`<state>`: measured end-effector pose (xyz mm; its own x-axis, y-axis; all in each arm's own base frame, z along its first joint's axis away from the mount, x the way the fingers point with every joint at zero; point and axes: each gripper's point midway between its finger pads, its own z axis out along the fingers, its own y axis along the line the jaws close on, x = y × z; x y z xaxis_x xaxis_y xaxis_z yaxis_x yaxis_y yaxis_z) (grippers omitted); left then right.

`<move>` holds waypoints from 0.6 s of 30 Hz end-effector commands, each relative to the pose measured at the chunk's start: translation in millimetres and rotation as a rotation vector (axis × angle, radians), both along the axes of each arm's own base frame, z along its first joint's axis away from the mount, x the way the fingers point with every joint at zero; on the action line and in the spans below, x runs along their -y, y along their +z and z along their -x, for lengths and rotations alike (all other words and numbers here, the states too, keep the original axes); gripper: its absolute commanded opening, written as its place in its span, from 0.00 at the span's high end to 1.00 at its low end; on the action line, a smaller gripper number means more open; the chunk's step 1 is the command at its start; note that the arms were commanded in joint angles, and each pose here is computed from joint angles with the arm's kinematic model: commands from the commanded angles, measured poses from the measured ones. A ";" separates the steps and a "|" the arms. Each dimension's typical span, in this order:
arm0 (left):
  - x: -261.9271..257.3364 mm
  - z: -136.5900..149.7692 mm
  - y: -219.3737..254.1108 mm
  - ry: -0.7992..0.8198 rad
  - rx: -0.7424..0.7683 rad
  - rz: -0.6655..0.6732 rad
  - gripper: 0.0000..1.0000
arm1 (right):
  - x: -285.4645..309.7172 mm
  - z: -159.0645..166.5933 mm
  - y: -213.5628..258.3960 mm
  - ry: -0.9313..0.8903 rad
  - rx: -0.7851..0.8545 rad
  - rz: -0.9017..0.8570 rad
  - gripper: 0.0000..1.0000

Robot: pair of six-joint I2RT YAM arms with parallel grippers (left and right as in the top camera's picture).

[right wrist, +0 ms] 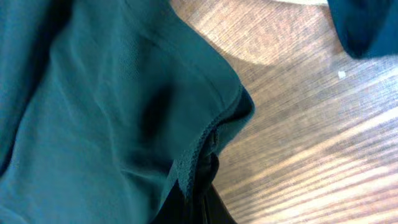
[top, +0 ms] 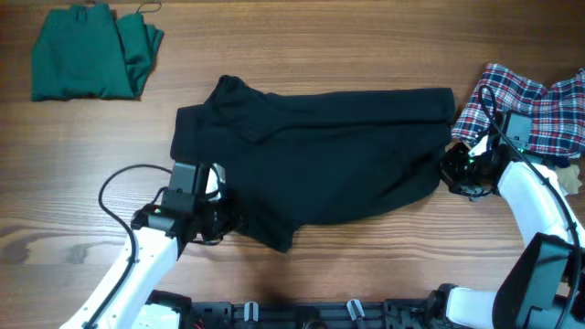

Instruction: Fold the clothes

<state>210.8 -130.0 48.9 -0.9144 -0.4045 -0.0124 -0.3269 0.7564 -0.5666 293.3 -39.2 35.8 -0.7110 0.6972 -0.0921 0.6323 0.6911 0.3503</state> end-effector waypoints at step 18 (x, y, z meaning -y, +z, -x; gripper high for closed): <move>-53.7 -97.9 52.8 0.204 0.433 -0.324 0.96 | 6.9 -57.0 29.3 -0.027 0.243 -0.002 0.96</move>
